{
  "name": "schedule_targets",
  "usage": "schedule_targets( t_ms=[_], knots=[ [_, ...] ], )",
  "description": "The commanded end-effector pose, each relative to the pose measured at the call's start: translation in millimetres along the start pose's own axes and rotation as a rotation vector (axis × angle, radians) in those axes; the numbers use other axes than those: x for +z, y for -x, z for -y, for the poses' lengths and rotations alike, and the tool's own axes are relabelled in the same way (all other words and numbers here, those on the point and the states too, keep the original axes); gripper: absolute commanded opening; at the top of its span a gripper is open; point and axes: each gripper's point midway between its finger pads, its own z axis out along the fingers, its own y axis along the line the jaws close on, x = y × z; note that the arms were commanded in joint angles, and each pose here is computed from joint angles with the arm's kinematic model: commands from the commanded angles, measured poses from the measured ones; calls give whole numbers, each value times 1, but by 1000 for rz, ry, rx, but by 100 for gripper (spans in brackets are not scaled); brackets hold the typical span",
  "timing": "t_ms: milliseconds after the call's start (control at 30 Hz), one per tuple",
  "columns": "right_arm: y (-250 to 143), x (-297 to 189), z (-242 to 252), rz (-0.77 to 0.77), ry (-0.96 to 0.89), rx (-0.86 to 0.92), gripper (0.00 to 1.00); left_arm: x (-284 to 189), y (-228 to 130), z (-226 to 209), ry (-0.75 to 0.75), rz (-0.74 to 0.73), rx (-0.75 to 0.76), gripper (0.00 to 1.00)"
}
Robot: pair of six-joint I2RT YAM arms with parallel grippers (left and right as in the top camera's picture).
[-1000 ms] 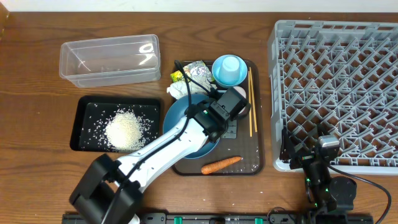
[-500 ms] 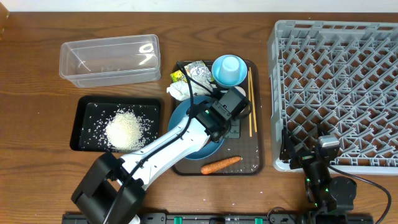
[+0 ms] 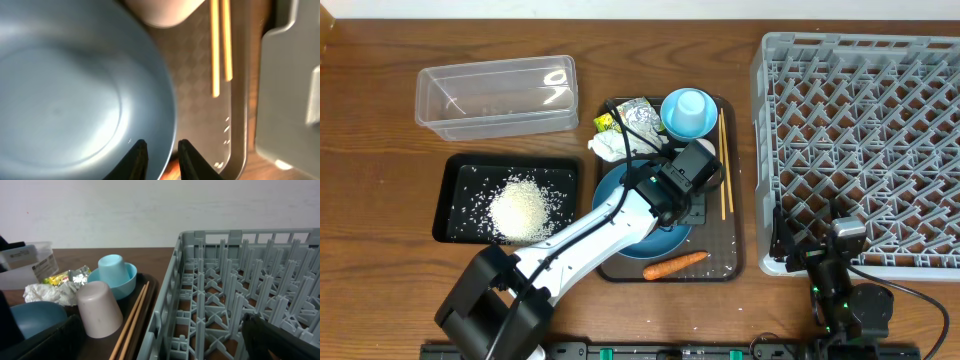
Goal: Sort waste into correct bins and load items into the dishwasher rack
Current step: 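Carry the empty blue bowl back and lower it onto the brown tray, then release the bowl and move the left gripper down toward the carrot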
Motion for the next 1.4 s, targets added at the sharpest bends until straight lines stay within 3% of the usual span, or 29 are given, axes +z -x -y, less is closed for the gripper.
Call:
schedule_targets(
  t_ms=[0, 67, 167, 267, 733, 933, 1067, 1200, 1367],
  knots=[
    [-1, 0, 2, -3, -9, -5, 99, -32, 13, 14, -44, 50, 23, 27],
    [-1, 0, 2, -3, -9, -5, 99, -51, 7, 10, -37, 42, 21, 32],
    [-1, 0, 2, -3, -9, -5, 99, -70, -7, -2, -10, 12, -4, 60],
    [-1, 0, 2, -3, -9, -5, 99, -84, -26, -19, 42, -40, -53, 73],
    [-1, 0, 2, -3, -9, -5, 99, -66, -98, -69, 277, -221, -295, 82],
    [-1, 0, 2, -3, -9, -5, 99, -44, -100, -92, 344, -155, -336, 78],
    [-1, 0, 2, -3, -9, -5, 99, -41, -94, -113, 425, -84, -374, 58],
    [-1, 0, 2, -3, -9, -5, 99, -36, -97, -116, 417, -100, -395, 52],
    [-1, 0, 2, -3, -9, -5, 99, -32, -103, -115, 406, -117, -433, 30]
  ],
)
